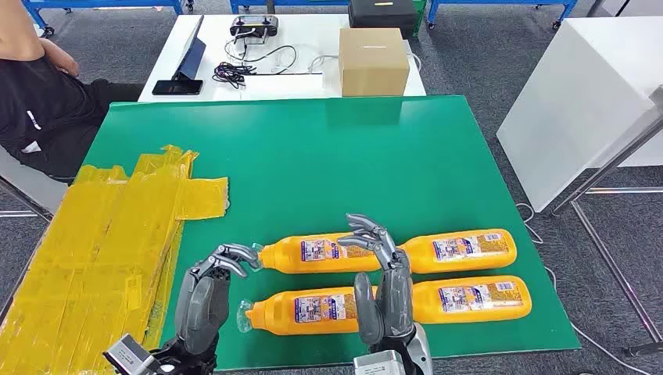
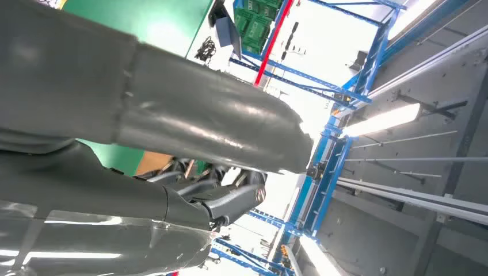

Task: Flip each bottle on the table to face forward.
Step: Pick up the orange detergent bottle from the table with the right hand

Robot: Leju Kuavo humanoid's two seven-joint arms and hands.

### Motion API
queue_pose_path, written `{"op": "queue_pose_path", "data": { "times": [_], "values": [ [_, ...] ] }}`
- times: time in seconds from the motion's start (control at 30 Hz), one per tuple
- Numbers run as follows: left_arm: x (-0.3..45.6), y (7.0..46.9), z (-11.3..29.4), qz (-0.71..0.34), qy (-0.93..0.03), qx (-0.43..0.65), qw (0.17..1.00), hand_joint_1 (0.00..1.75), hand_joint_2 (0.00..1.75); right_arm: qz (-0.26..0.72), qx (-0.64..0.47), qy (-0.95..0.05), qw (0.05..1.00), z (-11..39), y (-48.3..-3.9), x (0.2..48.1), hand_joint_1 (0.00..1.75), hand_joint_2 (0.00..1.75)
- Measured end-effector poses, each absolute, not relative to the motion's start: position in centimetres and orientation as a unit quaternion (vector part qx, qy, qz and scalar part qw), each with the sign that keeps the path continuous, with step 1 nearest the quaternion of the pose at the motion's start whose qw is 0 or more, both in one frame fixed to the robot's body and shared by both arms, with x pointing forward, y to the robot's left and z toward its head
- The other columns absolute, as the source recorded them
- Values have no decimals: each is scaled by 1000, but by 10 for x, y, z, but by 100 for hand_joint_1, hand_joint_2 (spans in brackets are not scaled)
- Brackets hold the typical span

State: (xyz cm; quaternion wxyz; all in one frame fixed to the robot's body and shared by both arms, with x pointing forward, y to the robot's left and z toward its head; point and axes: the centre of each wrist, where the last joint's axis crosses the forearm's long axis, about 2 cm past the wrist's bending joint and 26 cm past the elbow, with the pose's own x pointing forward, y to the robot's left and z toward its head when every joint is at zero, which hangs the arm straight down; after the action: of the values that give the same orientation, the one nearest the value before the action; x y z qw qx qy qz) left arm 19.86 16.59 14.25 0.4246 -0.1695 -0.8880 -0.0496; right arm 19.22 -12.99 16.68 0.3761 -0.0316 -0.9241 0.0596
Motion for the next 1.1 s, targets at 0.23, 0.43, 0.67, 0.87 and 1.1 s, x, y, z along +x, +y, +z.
{"op": "queue_pose_path", "data": {
  "times": [0.23,0.43,0.67,0.87,1.1],
  "values": [
    [199,166,143,-50,-888,-170,425,175,0,60,-32,-924,376,167,-130,192,175,0],
    [199,166,142,-44,-891,-162,421,44,0,54,-3,-922,385,165,-129,193,65,0],
    [205,170,130,-10,-897,-130,423,0,0,48,54,-903,423,130,-125,194,0,0],
    [206,173,126,-1,-894,-131,429,0,0,77,20,-889,450,120,-125,195,0,0],
    [206,175,124,2,-893,-127,433,0,0,78,15,-884,460,116,-126,196,0,0]
  ]
}}
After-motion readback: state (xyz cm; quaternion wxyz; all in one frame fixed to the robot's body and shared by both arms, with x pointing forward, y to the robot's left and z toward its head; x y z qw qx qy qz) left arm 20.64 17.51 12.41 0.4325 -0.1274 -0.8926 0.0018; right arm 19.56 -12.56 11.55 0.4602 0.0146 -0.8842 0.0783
